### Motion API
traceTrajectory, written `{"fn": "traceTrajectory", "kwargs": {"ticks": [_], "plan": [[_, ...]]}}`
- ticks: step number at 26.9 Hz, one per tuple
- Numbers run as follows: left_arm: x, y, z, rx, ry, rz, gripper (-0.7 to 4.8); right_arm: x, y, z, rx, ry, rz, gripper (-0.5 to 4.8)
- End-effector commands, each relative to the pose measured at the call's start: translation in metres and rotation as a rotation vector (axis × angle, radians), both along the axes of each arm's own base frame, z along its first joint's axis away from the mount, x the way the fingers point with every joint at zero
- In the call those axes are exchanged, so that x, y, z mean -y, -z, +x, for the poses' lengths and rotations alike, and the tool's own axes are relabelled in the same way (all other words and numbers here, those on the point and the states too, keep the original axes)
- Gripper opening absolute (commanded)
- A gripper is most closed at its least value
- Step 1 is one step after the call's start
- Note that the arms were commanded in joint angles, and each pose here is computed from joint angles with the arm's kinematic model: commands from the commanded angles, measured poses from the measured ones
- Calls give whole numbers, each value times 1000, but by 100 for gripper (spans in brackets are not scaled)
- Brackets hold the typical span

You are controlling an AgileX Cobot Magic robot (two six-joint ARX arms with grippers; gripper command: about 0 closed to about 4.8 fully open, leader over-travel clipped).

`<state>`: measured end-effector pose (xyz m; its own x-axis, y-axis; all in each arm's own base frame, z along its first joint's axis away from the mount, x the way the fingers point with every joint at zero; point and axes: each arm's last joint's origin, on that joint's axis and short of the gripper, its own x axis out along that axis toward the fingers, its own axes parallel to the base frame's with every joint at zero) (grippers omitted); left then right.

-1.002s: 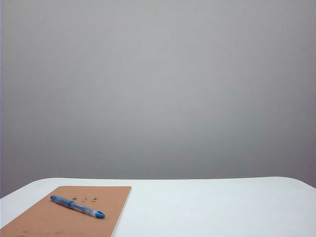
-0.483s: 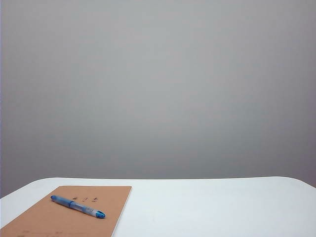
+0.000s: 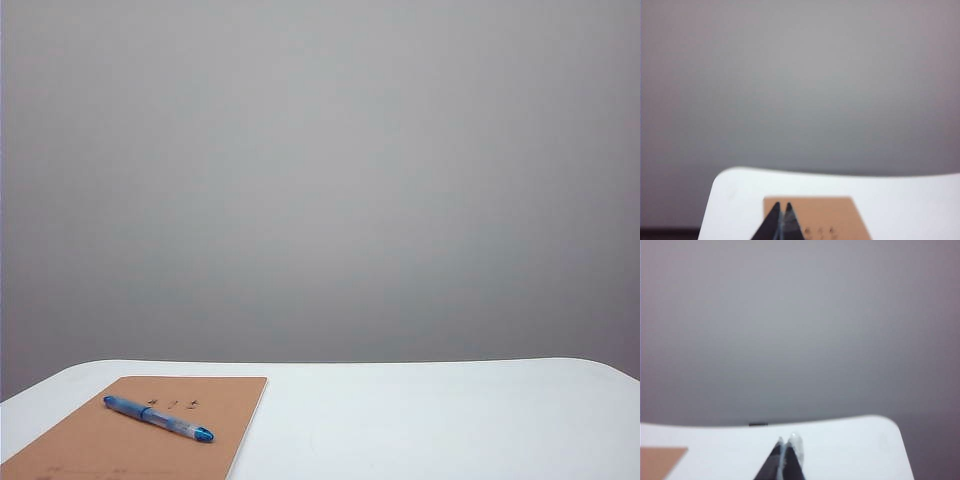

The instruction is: Pick up a pen on the table and place it on the notebook.

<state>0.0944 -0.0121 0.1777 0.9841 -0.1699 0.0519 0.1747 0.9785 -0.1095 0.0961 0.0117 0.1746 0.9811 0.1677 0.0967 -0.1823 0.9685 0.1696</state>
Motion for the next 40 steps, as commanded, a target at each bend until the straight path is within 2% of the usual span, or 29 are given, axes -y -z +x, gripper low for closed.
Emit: {"fn": "traceTrajectory", "kwargs": {"ticks": [1,5,8,9,17,40], "plan": [[-3,2,1,-16,8,-23,-5,0,8,1,-69,0,-7,-6],[-8,8,1,-71,-79,-13,-5,2,17,1,-156,71,-25,-6],[-10,24,0,-219,-162,8,-5,4,28,0,-272,147,-59,-6],[-11,29,1,-244,-175,16,-5,5,29,0,-277,156,-60,-6],[-10,30,1,-241,-166,35,0,4,28,0,-273,154,-59,-5],[-11,30,2,-237,-184,24,3,4,28,0,-270,142,-58,-5]]}}
